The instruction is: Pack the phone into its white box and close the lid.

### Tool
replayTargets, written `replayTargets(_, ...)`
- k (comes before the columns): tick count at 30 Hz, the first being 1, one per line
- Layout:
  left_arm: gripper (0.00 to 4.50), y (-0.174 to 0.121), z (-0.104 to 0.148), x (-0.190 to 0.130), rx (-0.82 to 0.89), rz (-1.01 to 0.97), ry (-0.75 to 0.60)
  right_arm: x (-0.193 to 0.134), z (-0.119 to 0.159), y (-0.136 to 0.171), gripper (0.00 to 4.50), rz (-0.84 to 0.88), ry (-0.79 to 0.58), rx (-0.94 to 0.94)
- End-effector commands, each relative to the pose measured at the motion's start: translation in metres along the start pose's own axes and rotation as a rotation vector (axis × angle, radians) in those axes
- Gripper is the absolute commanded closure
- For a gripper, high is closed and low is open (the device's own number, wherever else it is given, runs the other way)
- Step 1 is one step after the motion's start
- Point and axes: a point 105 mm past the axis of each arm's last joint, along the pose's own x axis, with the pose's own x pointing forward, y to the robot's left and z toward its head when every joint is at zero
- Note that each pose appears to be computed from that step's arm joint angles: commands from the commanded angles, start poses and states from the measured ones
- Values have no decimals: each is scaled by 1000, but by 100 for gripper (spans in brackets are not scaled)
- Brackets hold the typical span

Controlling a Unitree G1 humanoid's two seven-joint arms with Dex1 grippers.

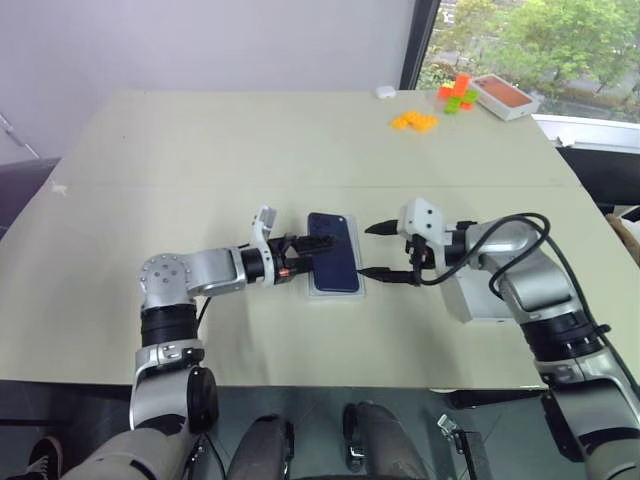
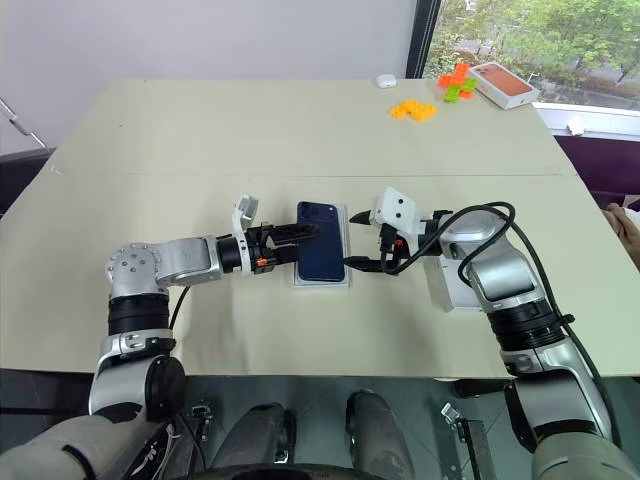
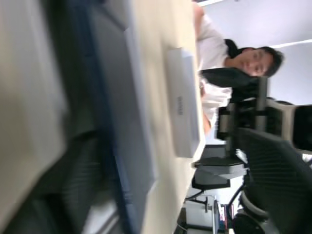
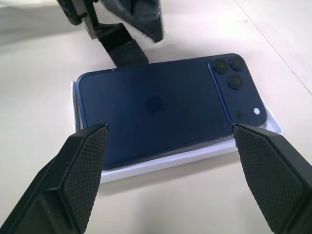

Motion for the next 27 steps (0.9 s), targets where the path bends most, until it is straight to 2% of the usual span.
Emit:
replayTargets(1, 4, -8, 4, -3, 46, -4, -5, 3, 9, 0, 22, -3, -29, -32)
replayTargets(12, 4, -20, 4, -19, 221, 38, 12, 11, 13, -2, 22, -4, -44, -39)
replayTargets(20, 4, -9, 11, -33, 297, 133, -37, 15, 16, -4, 22, 1, -54, -36)
replayTargets(23, 4, -10, 24, -41, 385, 158, -108, 18, 19, -7, 22, -11, -68, -29)
replayTargets(27, 4, -29, 51, -59, 610, 127, -276, 20, 23, -11, 22, -35, -90, -16)
